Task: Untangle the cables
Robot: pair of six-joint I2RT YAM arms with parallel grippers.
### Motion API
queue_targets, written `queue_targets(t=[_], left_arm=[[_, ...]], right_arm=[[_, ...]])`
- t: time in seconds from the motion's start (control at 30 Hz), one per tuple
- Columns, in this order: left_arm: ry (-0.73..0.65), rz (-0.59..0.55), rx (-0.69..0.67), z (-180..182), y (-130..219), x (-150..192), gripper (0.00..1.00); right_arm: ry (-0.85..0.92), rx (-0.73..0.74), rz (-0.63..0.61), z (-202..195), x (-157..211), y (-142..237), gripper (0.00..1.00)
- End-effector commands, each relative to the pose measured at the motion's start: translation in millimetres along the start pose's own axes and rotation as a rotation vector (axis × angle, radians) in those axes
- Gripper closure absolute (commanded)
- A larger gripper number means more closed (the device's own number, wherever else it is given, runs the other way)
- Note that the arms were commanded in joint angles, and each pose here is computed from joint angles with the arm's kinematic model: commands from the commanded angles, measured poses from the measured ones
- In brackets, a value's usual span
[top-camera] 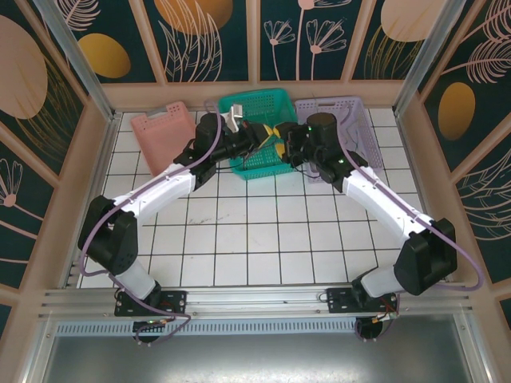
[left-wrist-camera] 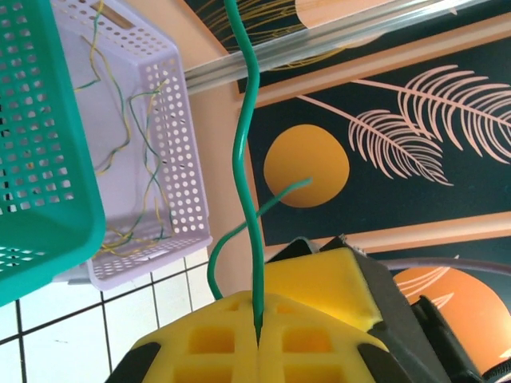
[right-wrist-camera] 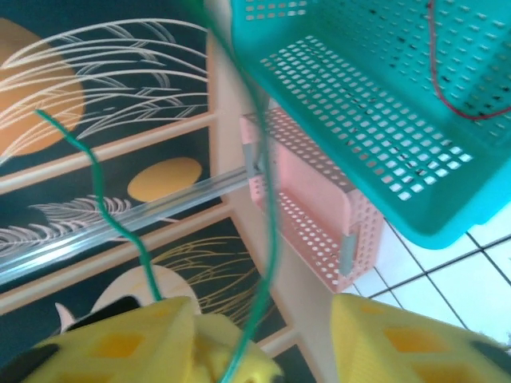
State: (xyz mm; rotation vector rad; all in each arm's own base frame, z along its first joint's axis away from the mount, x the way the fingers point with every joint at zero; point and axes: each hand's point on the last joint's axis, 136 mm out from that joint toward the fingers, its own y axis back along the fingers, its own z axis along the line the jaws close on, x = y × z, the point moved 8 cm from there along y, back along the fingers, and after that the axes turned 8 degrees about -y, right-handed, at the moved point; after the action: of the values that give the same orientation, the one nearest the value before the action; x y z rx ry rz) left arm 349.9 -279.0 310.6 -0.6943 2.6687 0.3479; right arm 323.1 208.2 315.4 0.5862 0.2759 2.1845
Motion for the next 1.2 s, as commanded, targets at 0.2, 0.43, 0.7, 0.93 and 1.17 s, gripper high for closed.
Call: queue_targets(t=[0.2, 0.43, 0.7, 0.93, 1.17], left_arm=[[-0.003, -0.036, 0.123, -25, 14, -2, 1.0], [0.009, -0.037, 0.147, -29, 14, -3, 1.0], [0.057, -0.041, 0.082, -30, 14, -11, 0.53], [0.043, 0.015, -0.194, -11, 8, -22, 0.46], [0.011, 0.066, -0.274, 4, -9, -24, 0.47]], right_arm=[[-0.13, -0.069, 0.025, 1, -2, -7, 0.84], [-0.145, -0.076, -0.005, -3, -8, -4, 0.99], [0.025, -0.04, -0.067, 6, -10, 5, 1.0], [0.263, 0.053, -0.109, 12, -10, 9, 1.0], [0.287, 0.072, -0.077, 13, -6, 2, 1.0]])
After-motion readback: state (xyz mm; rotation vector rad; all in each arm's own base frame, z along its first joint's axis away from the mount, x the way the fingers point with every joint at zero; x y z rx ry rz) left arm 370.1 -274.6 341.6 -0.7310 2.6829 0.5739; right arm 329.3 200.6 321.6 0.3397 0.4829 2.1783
